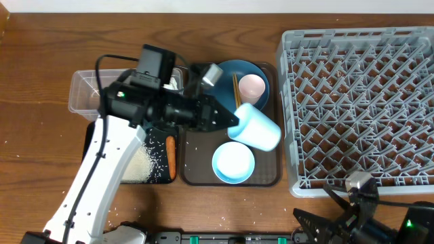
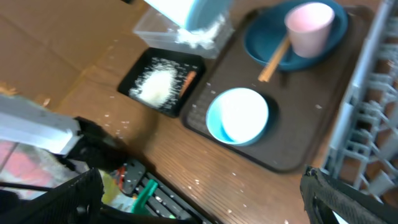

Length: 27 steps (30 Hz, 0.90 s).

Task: Sort waste into correct bins and load items into the dishwasher rack
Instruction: 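Lift the light-blue cup and swing it toward the right gripper, then close the right gripper around the light-blue cup held by the left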

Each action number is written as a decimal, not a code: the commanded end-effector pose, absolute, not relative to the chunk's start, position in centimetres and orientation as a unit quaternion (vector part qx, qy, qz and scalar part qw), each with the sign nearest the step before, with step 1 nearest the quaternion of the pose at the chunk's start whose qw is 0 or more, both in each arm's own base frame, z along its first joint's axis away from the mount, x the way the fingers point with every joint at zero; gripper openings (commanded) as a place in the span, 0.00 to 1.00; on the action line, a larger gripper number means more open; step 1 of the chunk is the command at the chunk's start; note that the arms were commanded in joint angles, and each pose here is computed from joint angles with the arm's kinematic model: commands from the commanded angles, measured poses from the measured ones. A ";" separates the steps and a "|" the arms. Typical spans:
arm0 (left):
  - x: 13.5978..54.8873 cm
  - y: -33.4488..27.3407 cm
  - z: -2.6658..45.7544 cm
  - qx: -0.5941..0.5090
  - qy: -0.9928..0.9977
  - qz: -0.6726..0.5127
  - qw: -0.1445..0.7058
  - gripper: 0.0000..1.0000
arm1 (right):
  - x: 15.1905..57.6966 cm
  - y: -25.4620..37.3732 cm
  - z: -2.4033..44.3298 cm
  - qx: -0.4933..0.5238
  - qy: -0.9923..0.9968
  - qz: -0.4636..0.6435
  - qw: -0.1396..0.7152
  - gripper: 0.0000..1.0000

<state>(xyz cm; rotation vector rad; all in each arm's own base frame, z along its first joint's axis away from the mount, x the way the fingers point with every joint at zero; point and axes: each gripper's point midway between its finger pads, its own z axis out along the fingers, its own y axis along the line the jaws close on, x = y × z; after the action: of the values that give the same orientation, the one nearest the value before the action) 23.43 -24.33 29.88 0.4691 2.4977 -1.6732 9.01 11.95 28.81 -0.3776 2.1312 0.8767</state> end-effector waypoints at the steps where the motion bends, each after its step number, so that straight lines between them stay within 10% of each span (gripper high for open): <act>1: 21.9 -25.6 30.6 0.189 0.801 -0.567 0.039 0.06 | 8.6 12.9 29.9 -0.176 0.820 0.372 0.398 0.99; 27: 18.4 -27.9 33.9 0.259 0.724 -0.639 0.003 0.06 | 10.7 15.4 32.9 -0.308 0.701 0.424 0.484 0.99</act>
<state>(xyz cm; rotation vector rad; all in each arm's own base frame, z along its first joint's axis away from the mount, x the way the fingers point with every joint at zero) 19.07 -27.84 33.28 0.7675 2.3120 -1.9615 11.76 14.43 32.57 -0.6761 1.7580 0.9262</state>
